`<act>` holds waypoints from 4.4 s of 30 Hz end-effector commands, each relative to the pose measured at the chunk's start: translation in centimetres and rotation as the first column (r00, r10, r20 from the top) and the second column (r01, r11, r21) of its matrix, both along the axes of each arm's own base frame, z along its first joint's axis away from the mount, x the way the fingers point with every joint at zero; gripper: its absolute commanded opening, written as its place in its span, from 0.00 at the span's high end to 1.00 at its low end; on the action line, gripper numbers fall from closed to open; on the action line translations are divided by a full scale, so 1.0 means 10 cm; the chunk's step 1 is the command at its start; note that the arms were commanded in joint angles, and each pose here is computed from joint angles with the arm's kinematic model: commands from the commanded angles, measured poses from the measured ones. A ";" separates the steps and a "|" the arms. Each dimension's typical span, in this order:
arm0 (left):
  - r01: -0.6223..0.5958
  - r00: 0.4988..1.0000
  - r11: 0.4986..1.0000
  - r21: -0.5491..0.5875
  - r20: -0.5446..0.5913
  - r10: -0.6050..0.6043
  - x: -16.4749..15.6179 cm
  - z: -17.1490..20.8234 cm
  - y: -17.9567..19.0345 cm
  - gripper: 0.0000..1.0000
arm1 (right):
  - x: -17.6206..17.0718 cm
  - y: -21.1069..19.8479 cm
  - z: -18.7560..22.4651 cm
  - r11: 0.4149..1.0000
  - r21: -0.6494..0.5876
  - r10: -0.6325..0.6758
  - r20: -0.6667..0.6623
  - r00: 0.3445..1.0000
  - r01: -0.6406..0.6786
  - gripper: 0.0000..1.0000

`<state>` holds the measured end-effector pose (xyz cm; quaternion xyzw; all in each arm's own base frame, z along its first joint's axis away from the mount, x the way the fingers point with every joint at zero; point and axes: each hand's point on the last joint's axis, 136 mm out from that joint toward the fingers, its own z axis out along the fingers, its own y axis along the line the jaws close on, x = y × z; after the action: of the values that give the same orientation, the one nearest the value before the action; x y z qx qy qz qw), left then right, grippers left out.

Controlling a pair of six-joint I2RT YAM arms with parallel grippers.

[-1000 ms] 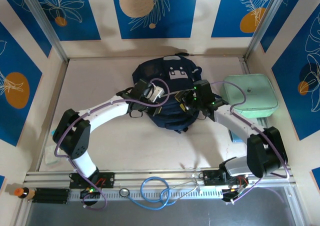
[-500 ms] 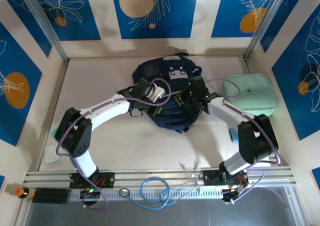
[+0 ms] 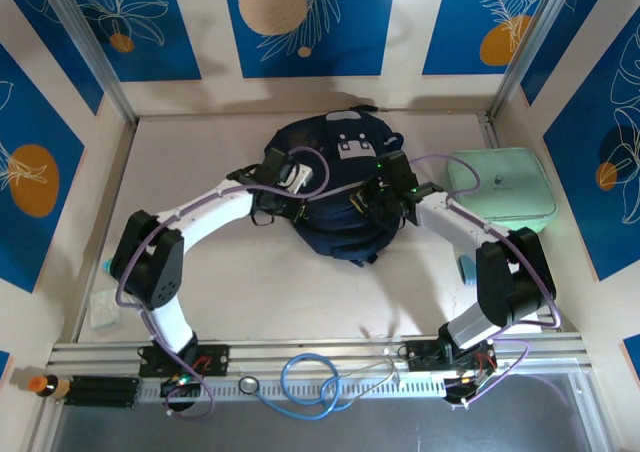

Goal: Pack the student bag

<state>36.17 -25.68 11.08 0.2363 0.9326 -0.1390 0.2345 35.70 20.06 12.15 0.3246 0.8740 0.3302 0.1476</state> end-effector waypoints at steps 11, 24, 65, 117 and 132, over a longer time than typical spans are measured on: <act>-0.304 0.953 0.953 -0.020 0.018 0.304 0.66 0.17 0.38 0.64 | -0.30 -0.52 0.17 0.954 -0.300 0.047 0.086 0.995 -0.019 0.48; -0.402 0.900 0.907 -0.122 0.131 0.417 0.51 0.62 0.87 0.13 | -1.07 -1.99 -0.46 0.790 -0.574 -0.327 -0.098 0.940 0.215 0.30; -0.310 0.938 0.924 -0.225 0.084 0.335 0.55 0.64 0.58 0.00 | -1.23 -2.08 -0.82 0.897 -0.219 -0.420 -0.158 0.894 0.383 0.11; -0.142 0.983 0.947 -0.288 0.073 0.169 0.38 0.77 0.25 0.00 | -1.36 -1.42 -1.05 0.938 -0.324 -0.227 -0.299 0.927 0.125 0.87; 0.438 0.885 0.896 -0.076 0.215 -0.414 -0.05 0.71 -0.93 0.10 | -0.84 -1.37 -0.03 0.962 -0.248 -0.103 0.059 0.993 0.115 0.96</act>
<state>36.67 -33.38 18.66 0.3536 0.8504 -0.2357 0.3101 26.54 6.05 9.30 0.3663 0.8887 0.1887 0.2009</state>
